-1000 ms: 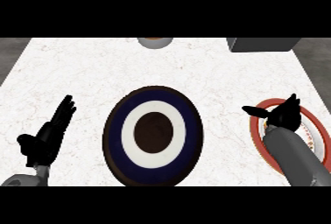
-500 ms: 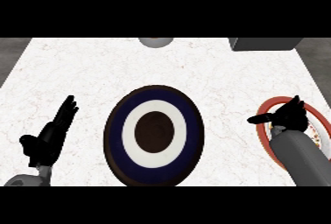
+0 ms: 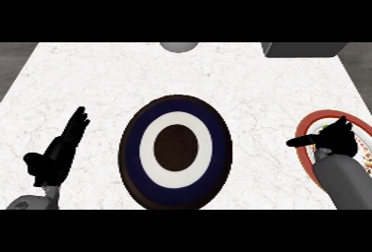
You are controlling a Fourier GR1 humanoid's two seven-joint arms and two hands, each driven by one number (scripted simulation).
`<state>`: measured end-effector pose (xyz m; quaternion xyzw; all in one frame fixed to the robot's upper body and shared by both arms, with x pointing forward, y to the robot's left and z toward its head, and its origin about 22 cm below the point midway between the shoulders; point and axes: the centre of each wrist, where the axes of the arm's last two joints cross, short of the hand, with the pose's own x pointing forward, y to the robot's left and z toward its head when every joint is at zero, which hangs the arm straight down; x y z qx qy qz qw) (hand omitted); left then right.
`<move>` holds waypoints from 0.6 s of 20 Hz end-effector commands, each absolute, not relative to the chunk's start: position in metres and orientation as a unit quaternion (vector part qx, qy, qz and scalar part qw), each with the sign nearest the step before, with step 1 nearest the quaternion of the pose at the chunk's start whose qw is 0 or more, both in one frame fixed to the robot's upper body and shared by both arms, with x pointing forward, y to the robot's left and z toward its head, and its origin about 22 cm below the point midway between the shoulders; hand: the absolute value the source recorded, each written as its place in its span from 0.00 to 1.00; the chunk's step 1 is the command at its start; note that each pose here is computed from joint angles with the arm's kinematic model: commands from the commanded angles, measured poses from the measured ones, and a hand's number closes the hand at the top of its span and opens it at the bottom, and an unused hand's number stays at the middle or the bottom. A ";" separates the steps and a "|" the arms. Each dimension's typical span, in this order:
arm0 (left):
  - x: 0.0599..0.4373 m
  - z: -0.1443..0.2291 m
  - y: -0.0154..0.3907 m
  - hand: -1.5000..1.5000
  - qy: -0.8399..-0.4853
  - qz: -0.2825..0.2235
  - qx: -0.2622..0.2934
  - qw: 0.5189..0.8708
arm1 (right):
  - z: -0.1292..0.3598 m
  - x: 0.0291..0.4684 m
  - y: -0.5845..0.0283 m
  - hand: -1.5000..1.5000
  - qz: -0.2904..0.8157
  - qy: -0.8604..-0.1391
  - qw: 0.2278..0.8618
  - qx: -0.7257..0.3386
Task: Pick the lemon from the plate and place it in the plate
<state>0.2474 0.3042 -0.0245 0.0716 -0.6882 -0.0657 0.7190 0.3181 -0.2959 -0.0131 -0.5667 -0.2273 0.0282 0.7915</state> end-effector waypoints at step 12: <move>0.260 -0.029 0.289 0.50 -0.682 -0.068 0.066 0.725 | -0.038 0.316 -0.314 1.00 0.043 -0.199 0.822 -0.532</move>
